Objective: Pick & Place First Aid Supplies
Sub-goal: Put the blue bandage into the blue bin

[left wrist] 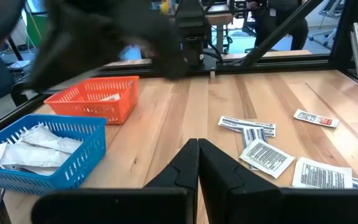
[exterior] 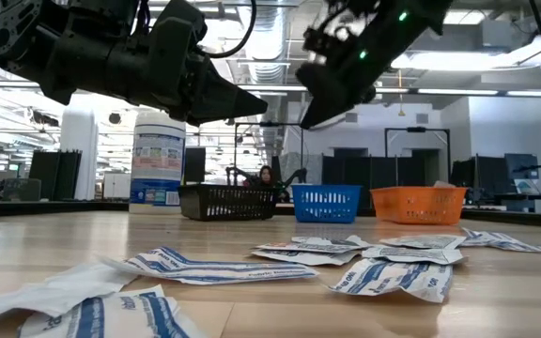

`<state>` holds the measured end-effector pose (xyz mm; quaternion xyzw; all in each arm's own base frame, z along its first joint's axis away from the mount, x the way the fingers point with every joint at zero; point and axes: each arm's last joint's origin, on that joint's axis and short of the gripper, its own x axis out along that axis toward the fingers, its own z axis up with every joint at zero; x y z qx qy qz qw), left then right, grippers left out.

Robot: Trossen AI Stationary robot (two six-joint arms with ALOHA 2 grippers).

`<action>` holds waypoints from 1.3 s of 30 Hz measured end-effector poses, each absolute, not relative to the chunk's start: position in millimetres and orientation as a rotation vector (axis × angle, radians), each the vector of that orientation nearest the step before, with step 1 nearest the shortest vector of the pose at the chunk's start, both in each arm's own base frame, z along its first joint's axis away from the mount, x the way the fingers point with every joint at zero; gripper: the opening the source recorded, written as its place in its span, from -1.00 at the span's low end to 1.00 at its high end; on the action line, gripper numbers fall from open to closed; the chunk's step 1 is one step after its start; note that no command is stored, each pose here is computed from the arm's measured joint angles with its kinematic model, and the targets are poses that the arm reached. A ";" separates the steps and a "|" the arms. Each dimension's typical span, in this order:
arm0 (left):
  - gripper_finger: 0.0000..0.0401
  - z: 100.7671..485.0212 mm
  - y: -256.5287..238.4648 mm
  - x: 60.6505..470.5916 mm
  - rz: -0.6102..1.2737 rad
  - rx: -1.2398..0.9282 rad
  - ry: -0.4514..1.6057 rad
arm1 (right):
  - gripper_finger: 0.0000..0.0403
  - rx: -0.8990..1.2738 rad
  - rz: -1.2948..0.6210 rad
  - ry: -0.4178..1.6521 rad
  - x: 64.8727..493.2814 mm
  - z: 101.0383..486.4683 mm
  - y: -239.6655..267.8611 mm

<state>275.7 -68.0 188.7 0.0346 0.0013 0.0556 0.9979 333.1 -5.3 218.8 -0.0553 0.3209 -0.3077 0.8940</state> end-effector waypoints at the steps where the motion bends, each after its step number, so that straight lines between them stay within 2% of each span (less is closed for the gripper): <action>1: -0.95 188.8 -68.0 275.7 0.111 0.069 0.002 | -0.98 -0.102 -0.664 0.666 333.3 218.2 -15.8; 7: -0.95 188.8 -68.0 275.7 0.111 0.069 0.002 | -0.88 -0.032 -0.757 0.754 334.6 195.2 -69.2; 12: -0.95 188.8 -68.0 275.7 0.111 0.069 0.002 | -0.69 0.005 -0.747 0.805 338.9 174.2 -86.0; 20: -0.95 188.6 -68.0 275.7 0.111 0.070 0.003 | -0.53 -0.029 -0.721 0.786 346.1 192.7 -83.0; 26: -0.95 187.9 -68.0 275.5 0.110 0.072 0.008 | -0.52 -0.038 -0.676 0.853 345.2 229.7 -62.5; 31: -0.95 186.9 -67.9 275.2 0.109 0.074 0.016 | -0.52 -0.076 -0.569 0.933 318.8 268.6 -21.1; 34: -0.95 186.8 -67.9 275.2 0.107 0.074 0.016 | -0.52 -0.040 -0.481 0.911 295.9 288.2 7.8; 39: -0.95 186.8 -67.9 275.2 0.107 0.074 0.016 | -0.52 0.059 -0.412 0.876 253.7 278.2 49.7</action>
